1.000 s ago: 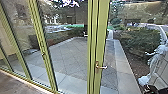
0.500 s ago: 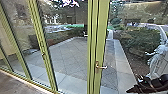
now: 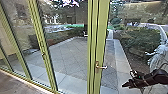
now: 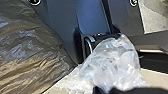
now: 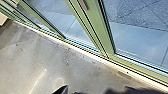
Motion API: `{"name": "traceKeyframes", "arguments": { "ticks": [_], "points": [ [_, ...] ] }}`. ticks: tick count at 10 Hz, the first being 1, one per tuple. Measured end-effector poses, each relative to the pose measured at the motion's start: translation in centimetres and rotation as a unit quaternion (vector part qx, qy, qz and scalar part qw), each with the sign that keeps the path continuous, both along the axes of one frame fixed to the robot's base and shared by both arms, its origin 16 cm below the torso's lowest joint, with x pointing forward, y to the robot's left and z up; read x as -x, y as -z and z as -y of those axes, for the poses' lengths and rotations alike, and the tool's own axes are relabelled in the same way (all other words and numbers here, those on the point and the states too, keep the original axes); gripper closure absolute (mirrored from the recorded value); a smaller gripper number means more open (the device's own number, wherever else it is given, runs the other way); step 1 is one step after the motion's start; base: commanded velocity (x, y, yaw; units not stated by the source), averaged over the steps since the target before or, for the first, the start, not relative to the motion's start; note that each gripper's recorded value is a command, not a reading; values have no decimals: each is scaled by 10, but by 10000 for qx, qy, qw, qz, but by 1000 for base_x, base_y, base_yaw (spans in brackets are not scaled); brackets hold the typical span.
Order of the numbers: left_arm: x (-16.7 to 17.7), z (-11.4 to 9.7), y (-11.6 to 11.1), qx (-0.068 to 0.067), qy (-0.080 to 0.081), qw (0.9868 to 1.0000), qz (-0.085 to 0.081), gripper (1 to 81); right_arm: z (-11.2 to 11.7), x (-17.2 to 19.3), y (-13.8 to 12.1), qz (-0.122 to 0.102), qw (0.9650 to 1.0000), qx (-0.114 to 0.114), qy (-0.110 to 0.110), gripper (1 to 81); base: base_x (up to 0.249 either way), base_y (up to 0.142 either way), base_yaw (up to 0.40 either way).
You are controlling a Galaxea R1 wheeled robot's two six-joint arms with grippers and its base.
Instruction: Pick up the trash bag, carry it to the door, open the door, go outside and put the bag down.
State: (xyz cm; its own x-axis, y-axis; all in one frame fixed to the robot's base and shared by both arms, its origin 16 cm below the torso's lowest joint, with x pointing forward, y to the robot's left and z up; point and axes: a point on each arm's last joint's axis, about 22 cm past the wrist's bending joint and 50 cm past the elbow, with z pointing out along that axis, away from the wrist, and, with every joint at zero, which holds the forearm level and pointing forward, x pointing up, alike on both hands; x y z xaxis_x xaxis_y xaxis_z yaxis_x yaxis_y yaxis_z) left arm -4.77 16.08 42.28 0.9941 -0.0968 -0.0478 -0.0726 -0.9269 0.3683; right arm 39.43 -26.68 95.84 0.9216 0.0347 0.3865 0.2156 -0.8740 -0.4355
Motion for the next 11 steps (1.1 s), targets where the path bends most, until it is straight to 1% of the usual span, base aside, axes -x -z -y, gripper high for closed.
{"name": "traceKeyframes", "arguments": {
  "ticks": [1,2,3,4,5,7,9,11],
  "points": [
    [0,-1,0,-10,-3,10000,-1,811,-13,-8,-3,-6,10000,-85,13,10,0,0,0],
    [0,-1,1,-31,-5,10000,-2,811,-18,-14,-6,-8,9999,-120,53,10,0,0,0],
    [0,0,1,-40,-3,10000,-7,811,-20,-27,-11,27,9998,-146,165,10,0,0,0],
    [0,-2,2,-64,-7,10000,-9,811,-23,-37,-12,35,9996,-166,233,10,0,0,0],
    [0,-2,2,-66,-7,10000,-9,811,-30,-44,-10,23,9996,-179,235,10,0,0,0],
    [0,-2,2,-71,-29,10000,-19,811,-45,-59,-8,15,9992,-282,287,10,0,0,0],
    [0,-2,2,-74,-40,10000,-25,811,-52,-71,-4,-15,9986,-356,385,10,0,0,0],
    [0,1,1,-56,-42,10000,-28,811,-50,-85,-4,58,9968,-548,587,10,0,0,0]
  ]
}}
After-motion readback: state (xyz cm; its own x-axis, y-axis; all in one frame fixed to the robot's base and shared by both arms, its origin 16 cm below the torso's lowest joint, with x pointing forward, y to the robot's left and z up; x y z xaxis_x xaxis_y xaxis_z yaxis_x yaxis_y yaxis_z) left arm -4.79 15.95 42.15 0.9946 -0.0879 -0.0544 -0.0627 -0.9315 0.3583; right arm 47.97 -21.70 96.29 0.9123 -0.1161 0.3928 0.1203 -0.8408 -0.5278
